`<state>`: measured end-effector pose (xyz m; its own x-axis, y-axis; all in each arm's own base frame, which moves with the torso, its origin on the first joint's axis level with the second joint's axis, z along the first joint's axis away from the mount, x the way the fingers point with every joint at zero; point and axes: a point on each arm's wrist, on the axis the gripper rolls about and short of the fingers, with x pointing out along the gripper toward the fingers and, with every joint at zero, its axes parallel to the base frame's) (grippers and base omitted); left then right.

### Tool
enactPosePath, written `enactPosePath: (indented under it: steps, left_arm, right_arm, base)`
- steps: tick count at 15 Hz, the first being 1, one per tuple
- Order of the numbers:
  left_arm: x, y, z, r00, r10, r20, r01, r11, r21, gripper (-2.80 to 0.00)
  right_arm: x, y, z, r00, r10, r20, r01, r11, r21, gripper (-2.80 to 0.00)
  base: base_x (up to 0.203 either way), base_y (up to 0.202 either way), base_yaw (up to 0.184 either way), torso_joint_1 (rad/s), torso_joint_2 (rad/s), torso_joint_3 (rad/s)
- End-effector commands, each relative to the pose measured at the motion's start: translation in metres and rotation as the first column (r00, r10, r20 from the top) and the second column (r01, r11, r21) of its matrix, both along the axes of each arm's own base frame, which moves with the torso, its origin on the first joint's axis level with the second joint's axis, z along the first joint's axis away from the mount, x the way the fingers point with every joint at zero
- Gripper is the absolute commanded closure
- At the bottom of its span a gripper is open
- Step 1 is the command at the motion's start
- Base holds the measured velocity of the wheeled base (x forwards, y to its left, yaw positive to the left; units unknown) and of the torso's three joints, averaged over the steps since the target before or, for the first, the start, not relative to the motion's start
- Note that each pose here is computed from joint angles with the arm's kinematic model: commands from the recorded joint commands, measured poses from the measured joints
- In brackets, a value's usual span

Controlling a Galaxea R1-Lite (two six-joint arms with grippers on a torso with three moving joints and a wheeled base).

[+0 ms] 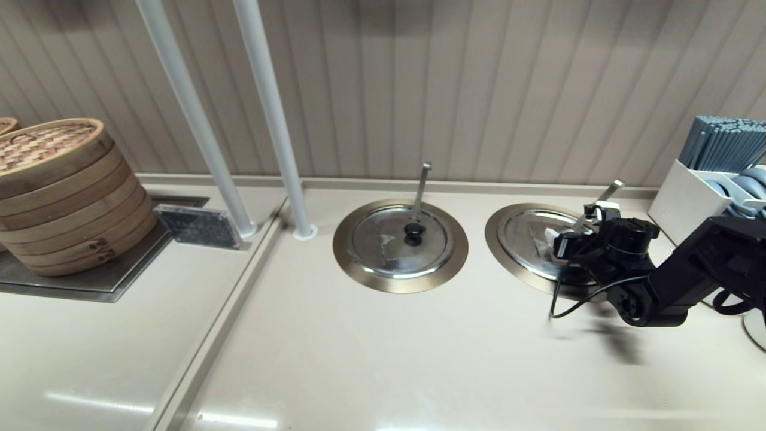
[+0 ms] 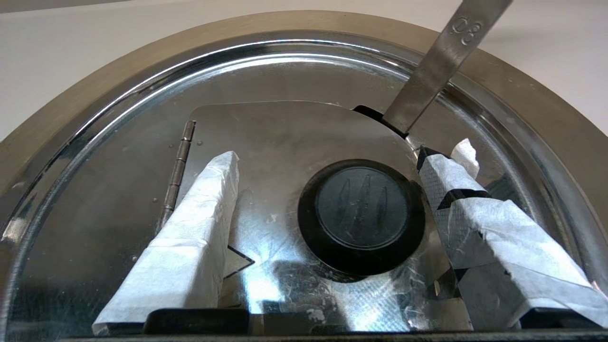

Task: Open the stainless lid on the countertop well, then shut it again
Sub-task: Open the lid

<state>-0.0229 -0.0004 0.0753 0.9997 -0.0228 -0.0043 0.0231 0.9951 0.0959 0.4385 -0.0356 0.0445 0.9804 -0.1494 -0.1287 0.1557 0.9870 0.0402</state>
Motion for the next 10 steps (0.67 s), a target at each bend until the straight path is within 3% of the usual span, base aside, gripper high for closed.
enactPosePath:
  steps: [1,10]
  left_arm:
    - [0.0,0.0,0.0,1.0,0.0,0.0,0.0,1.0,0.0,0.0]
    - [0.0,0.0,0.0,1.0,0.0,0.0,0.0,1.0,0.0,0.0]
  right_arm:
    - [0.004,0.0,-0.007,1.0,0.0,-0.002,0.0,1.0,0.001,-2.8]
    - [0.003,0.012,0.006,0.999,0.024,0.027,-0.024,1.0,0.006,-2.8]
  base:
    - [0.0,0.0,0.0,0.0,0.0,0.0]
    - [0.0,0.0,0.0,0.0,0.0,0.0]
